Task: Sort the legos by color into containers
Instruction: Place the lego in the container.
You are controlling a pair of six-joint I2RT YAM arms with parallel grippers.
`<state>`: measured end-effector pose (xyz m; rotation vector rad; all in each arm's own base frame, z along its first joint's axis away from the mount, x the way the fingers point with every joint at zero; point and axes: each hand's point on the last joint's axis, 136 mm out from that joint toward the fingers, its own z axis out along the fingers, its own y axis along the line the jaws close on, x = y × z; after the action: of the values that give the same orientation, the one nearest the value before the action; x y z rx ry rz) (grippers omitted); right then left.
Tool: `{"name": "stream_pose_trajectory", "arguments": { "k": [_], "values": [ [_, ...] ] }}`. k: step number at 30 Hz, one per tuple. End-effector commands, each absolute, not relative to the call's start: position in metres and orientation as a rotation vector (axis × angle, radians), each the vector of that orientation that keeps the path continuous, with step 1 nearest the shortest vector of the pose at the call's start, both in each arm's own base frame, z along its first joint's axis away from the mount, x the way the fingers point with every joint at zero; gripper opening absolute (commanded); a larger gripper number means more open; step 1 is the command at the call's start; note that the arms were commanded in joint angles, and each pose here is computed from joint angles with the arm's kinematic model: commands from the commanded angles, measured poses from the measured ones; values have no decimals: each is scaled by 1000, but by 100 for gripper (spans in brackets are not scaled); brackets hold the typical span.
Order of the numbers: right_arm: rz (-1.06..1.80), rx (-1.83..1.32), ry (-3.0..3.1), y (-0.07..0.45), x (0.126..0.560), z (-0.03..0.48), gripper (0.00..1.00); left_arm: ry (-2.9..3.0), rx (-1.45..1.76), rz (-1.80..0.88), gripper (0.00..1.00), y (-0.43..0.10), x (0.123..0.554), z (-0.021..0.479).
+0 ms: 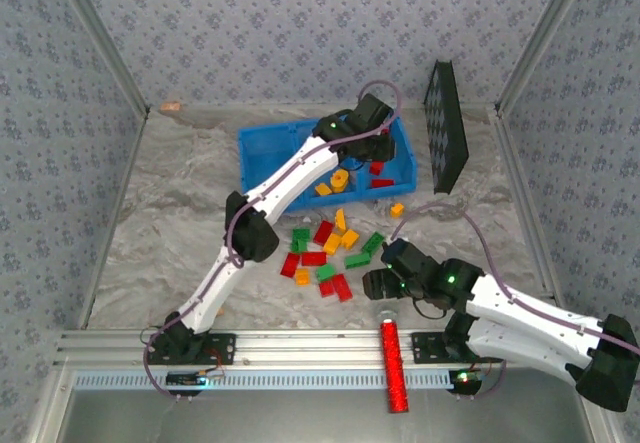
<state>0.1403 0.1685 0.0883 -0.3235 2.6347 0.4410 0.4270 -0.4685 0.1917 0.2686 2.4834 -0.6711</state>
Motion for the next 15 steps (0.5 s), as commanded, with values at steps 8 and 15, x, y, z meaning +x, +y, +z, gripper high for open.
{"name": "stream_pose_trajectory", "arguments": {
  "k": [8, 15],
  "values": [
    [369, -258, 2629, 160, 139, 80, 84, 2509, 274, -810, 16, -502, 433, 147],
    [368, -256, 2618, 165, 137, 80, 84, 2558, 240, -775, 20, -500, 437, 115]
  ]
}}
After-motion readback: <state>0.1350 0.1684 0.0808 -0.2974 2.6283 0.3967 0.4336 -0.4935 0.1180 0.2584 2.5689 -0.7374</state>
